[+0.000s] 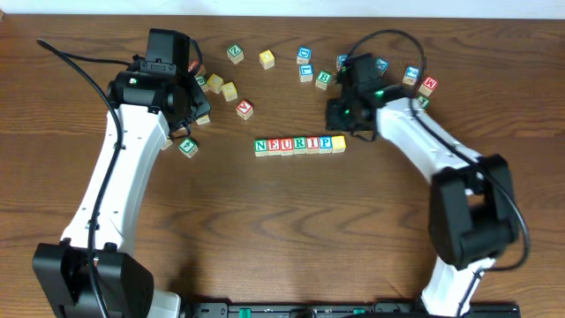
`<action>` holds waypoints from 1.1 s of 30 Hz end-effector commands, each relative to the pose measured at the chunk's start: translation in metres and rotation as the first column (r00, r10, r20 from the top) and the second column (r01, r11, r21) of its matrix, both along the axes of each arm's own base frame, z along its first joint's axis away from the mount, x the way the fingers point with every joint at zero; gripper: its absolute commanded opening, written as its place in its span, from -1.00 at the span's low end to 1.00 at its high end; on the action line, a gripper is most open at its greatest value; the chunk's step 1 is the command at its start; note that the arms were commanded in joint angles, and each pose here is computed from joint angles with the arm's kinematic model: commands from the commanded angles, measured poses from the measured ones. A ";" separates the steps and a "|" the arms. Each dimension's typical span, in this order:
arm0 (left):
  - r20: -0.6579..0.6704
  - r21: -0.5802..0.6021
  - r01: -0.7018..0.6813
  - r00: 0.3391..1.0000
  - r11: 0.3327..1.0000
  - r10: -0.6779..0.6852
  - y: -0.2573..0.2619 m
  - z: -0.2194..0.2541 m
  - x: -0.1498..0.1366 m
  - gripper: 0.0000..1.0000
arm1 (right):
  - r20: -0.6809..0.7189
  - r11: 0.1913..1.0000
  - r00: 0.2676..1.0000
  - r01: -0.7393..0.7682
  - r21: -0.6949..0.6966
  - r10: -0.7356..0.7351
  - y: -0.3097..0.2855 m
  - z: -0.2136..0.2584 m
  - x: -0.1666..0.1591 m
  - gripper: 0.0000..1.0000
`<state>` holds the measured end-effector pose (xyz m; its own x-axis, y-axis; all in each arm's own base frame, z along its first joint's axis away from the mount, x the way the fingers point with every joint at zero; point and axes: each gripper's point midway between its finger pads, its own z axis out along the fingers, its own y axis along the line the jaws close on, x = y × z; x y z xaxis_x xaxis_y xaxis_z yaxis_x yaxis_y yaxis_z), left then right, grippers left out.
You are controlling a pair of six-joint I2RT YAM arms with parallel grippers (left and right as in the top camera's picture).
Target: Spell out NEURIPS
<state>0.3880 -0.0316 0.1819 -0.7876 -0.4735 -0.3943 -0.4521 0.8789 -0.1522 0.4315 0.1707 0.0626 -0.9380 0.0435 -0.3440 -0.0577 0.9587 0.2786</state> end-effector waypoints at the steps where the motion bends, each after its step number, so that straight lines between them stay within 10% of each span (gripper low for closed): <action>1: -0.027 0.003 0.015 1.000 1.000 -0.015 -0.008 -0.009 -0.004 -0.13 | 0.021 0.998 0.998 0.061 0.010 -0.061 -0.024 0.031 0.003 -0.95; 13: -0.133 -0.102 0.108 0.984 0.989 -0.121 -0.040 -0.073 -0.030 -0.84 | -0.141 0.994 0.984 0.098 -0.053 -0.104 -0.047 -0.022 -0.039 -0.97; 33: -0.261 -0.194 0.208 0.931 0.959 -0.255 -0.071 -0.154 -0.025 -0.85 | -0.120 0.996 0.989 0.087 0.001 -0.087 -0.036 -0.047 -0.046 -0.98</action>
<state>0.3687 -0.0943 0.0427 -0.9303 -0.3475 -0.1176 -0.3216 0.9267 -0.1944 0.3899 0.1273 0.0172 -0.9608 0.1310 -0.2444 0.0648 0.9630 0.2616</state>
